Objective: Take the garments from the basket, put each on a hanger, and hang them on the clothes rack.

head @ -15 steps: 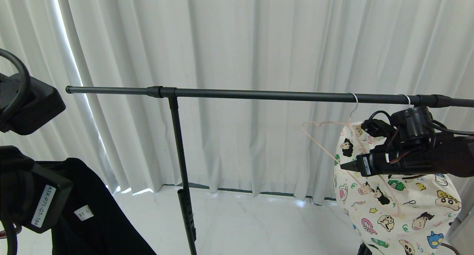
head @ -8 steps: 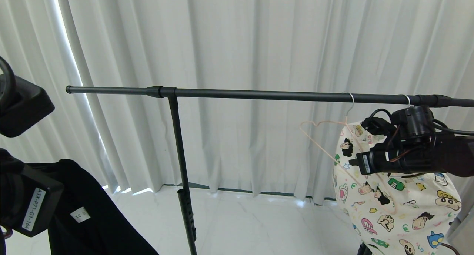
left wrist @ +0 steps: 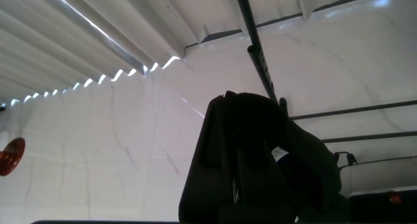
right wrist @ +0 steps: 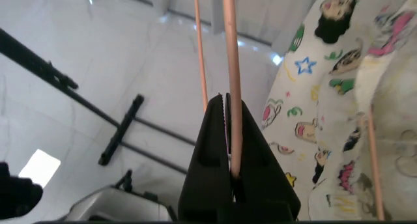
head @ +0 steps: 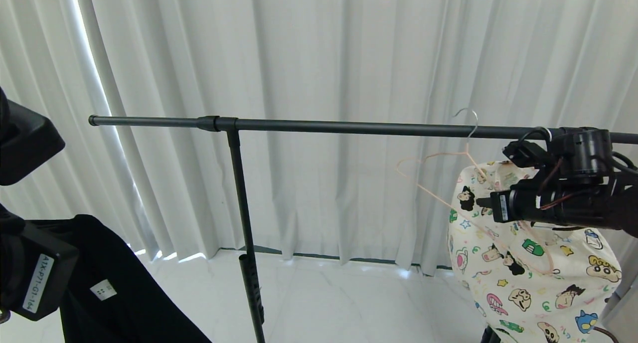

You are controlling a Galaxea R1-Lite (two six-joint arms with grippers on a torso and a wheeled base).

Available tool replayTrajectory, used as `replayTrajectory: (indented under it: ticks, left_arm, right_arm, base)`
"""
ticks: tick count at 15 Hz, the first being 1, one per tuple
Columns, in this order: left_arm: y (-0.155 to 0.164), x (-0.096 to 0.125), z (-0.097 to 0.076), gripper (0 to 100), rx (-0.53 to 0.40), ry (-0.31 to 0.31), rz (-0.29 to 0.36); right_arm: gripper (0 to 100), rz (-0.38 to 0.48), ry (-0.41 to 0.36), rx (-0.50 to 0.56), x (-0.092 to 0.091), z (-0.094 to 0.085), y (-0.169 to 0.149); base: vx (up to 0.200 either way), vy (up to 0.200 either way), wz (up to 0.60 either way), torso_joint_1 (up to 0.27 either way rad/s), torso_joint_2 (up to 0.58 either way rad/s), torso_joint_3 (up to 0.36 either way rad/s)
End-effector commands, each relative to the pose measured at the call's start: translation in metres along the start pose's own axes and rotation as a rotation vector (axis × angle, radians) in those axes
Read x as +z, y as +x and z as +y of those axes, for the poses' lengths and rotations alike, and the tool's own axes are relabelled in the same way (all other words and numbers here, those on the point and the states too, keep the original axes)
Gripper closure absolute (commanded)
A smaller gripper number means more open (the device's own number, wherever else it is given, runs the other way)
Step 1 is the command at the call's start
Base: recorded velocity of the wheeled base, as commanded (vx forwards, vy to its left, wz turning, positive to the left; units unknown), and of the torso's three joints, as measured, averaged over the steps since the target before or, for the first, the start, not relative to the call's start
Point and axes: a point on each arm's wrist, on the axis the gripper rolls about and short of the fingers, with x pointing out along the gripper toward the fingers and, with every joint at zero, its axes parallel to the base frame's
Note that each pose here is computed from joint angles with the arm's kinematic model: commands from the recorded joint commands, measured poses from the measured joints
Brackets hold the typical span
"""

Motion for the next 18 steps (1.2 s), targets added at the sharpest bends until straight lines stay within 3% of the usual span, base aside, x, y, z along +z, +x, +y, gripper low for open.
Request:
replayTrajectory:
  ticks: [1, 4, 7, 13, 18]
  left_arm:
    - [-0.003, -0.002, 0.002, 100, -0.001, -0.007, -0.01]
    - [-0.006, -0.004, 0.005, 100, -0.001, -0.015, -0.021]
    - [-0.006, -0.006, 0.005, 100, 0.0, -0.015, -0.019]
    - [-0.005, -0.008, 0.004, 100, 0.017, -0.005, -0.012]
    - [-0.003, -0.009, 0.002, 100, 0.01, 0.006, -0.007]
  right_arm:
    - [100, -0.067, 0.001, 0.004, -0.001, 0.003, -0.017]
    - [100, -0.126, 0.011, 0.005, -0.006, 0.005, -0.027]
    - [100, -0.159, 0.0, 0.005, -0.016, 0.011, -0.057]
    - [100, -0.156, -0.039, 0.003, -0.061, 0.024, -0.127]
    - [100, -0.109, -0.082, 0.095, -0.095, 0.042, -0.173]
  base:
    - [0.0, 0.0, 0.0, 0.0, 0.0, 0.0]
    - [0.0, 0.0, 0.0, 0.0, 0.0, 0.0]
    - [0.0, 0.0, 0.0, 0.0, 0.0, 0.0]
    - [-0.2, 0.0, 0.0, 0.003, 0.0, 0.003]
    - [-0.2, 0.0, 0.0, -0.001, 0.0, 0.006]
